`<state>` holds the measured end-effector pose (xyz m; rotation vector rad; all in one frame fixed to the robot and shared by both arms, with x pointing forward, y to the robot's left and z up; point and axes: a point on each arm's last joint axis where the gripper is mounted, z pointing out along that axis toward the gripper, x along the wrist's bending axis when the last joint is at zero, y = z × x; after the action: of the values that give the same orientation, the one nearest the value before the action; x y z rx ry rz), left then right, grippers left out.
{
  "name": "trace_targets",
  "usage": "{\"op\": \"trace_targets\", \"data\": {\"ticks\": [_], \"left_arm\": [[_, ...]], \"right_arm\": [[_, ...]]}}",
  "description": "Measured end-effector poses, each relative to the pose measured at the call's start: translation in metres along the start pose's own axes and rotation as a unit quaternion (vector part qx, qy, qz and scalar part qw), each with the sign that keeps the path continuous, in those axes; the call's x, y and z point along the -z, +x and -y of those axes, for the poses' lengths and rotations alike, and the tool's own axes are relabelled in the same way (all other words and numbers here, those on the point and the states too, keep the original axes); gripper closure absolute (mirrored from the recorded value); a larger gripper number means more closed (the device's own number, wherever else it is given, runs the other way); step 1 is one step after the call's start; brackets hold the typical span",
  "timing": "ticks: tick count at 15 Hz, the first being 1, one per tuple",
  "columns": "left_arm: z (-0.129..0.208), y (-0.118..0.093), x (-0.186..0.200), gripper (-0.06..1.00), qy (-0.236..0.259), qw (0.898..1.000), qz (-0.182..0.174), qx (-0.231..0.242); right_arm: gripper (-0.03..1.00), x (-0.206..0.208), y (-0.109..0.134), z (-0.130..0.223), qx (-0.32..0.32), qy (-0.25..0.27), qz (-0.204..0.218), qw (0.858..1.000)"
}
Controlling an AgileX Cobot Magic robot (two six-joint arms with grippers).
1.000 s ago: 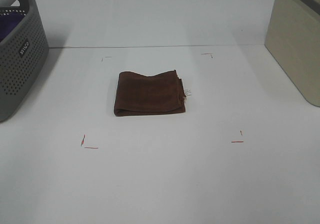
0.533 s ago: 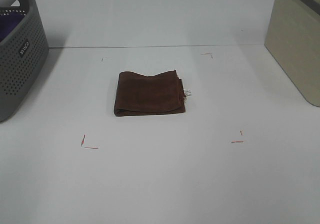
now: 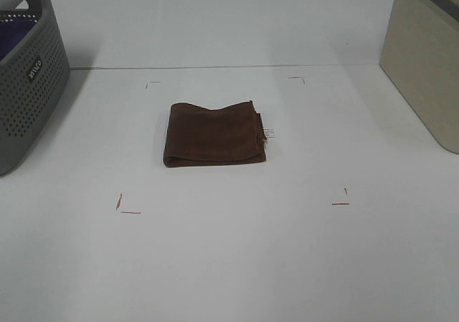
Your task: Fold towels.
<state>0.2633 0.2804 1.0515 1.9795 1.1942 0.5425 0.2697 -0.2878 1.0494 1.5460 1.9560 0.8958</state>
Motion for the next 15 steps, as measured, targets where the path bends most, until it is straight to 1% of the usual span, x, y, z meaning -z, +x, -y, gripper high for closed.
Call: {"op": "trace_targets", "data": {"ticks": [2, 9, 10, 11, 12, 14, 15], "left_arm": [[0.000, -0.001, 0.000, 0.24, -0.001, 1.000, 0.003, -0.007], [0.000, -0.001, 0.000, 0.24, -0.001, 1.000, 0.005, -0.008], [0.000, -0.001, 0.000, 0.24, -0.001, 1.000, 0.004, -0.008], [0.000, 0.000, 0.000, 0.24, -0.001, 1.000, -0.002, -0.002], [0.000, 0.001, 0.000, 0.24, -0.001, 1.000, -0.018, 0.011], [0.000, 0.004, 0.001, 0.24, -0.008, 0.997, -0.058, 0.042], [0.001, 0.004, 0.003, 0.24, -0.016, 0.995, -0.078, 0.056]], "right_arm": [[0.19, 0.000, 0.000, 0.000, 0.000, 0.000, 0.000, 1.000], [0.19, 0.000, 0.000, 0.000, 0.000, 0.000, 0.000, 1.000], [0.19, 0.000, 0.000, 0.000, -0.005, 0.000, 0.006, 1.000], [0.19, 0.001, -0.002, 0.000, -0.016, -0.004, 0.018, 1.000], [0.19, 0.002, -0.003, 0.001, -0.033, -0.011, 0.038, 0.999], [0.19, 0.009, -0.003, 0.006, -0.056, -0.039, 0.071, 0.995], [0.19, 0.014, -0.002, 0.009, -0.060, -0.059, 0.081, 0.993]]}}
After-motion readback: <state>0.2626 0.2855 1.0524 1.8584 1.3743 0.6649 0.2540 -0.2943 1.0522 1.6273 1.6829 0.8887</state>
